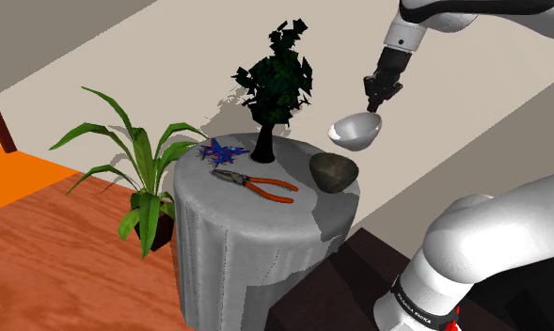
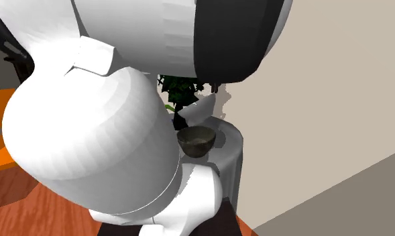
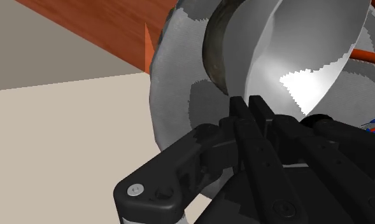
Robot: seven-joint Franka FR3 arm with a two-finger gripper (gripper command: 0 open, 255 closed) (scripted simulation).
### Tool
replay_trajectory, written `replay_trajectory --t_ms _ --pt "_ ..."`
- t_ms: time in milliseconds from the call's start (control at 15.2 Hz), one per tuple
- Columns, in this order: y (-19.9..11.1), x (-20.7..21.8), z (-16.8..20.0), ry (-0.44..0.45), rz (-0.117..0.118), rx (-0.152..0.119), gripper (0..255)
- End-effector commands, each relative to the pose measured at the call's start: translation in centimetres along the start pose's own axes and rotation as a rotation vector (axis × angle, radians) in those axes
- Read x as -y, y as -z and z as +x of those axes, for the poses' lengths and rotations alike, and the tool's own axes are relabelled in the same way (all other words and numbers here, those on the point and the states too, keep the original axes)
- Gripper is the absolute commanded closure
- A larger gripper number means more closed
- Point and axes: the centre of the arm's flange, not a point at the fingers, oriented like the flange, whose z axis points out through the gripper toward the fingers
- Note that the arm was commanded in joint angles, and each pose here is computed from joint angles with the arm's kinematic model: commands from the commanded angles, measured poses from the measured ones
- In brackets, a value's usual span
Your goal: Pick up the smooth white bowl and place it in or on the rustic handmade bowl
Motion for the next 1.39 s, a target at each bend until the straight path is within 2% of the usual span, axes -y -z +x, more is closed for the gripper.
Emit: replay_trajectory --t_ms 0,330,396,462,792,858,1320 --pt "-0.7 -0.3 -0.5 0.000 0.000 0.001 255" --pt "-3.3 -0.4 -0.7 0.000 0.000 0.001 255" --pt "-2.7 -0.6 -0.6 0.000 0.000 0.001 255" --pt "-2.7 -0.6 -0.6 0.000 0.000 0.001 0" --pt "-9.4 2.3 -1.2 -0.079 -0.178 0.064 0" --pt "-9.7 2.5 -1.2 -0.083 -0.187 0.067 0" --pt "-13.6 1.7 -1.5 -0.083 -0.187 0.067 0"
